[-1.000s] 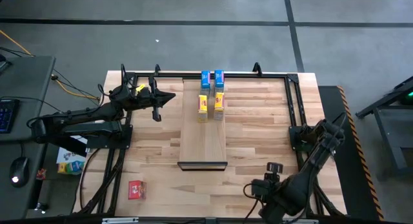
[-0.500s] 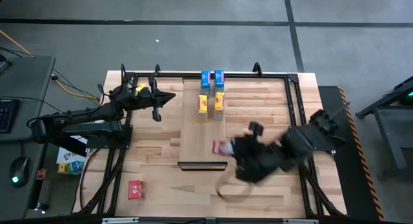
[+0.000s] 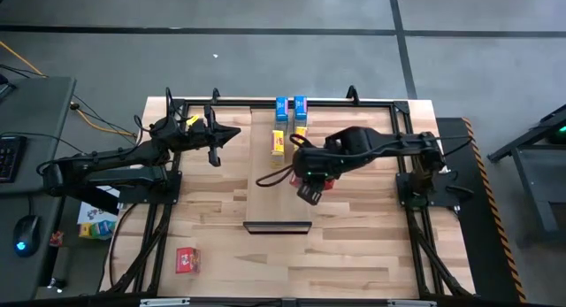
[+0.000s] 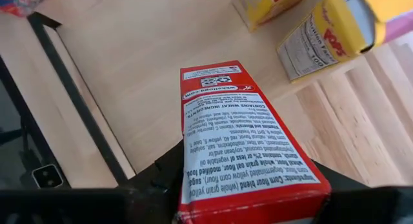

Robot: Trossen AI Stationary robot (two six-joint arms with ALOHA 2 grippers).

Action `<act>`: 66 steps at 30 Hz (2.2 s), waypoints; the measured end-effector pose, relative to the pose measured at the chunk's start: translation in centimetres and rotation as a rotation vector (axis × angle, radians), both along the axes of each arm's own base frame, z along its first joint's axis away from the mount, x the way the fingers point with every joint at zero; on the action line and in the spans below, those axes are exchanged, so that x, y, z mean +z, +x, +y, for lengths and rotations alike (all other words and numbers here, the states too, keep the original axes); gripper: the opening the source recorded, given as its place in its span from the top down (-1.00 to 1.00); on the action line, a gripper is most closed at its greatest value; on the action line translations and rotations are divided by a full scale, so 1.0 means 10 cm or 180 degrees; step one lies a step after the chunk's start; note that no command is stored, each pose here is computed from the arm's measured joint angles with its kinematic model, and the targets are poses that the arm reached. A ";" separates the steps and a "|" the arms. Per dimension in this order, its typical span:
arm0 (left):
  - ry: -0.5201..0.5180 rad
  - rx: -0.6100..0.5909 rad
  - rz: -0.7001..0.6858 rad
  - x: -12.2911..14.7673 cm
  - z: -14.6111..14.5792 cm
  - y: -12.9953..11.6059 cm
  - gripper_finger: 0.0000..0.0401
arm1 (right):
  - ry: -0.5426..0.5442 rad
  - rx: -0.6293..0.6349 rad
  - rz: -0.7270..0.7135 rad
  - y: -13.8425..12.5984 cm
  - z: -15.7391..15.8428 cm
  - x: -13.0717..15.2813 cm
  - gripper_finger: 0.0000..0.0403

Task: Stack cereal on shelf
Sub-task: Put the right red cereal box on the shelf

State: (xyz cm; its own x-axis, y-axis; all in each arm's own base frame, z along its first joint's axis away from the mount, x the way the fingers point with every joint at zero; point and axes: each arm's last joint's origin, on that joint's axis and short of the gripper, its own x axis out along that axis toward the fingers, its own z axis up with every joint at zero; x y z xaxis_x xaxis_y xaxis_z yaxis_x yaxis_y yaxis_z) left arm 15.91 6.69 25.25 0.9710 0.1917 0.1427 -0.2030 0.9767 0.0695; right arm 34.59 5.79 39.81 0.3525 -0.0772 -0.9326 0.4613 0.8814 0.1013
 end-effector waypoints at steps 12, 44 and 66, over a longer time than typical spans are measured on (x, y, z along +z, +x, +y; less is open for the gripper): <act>-0.0025 -0.0007 -0.0004 0.00 0.00 0.00 1.00 | 0.0084 0.0149 0.0141 0.11 0.03 -0.27 0.22; -0.0018 0.0000 -0.0004 0.00 0.00 0.00 1.00 | -0.0043 0.0507 -0.0073 0.21 0.07 -0.32 0.09; -0.0018 -0.0001 -0.0004 0.00 0.00 0.00 1.00 | -0.0164 0.0837 -0.0194 0.33 0.10 -0.38 -0.20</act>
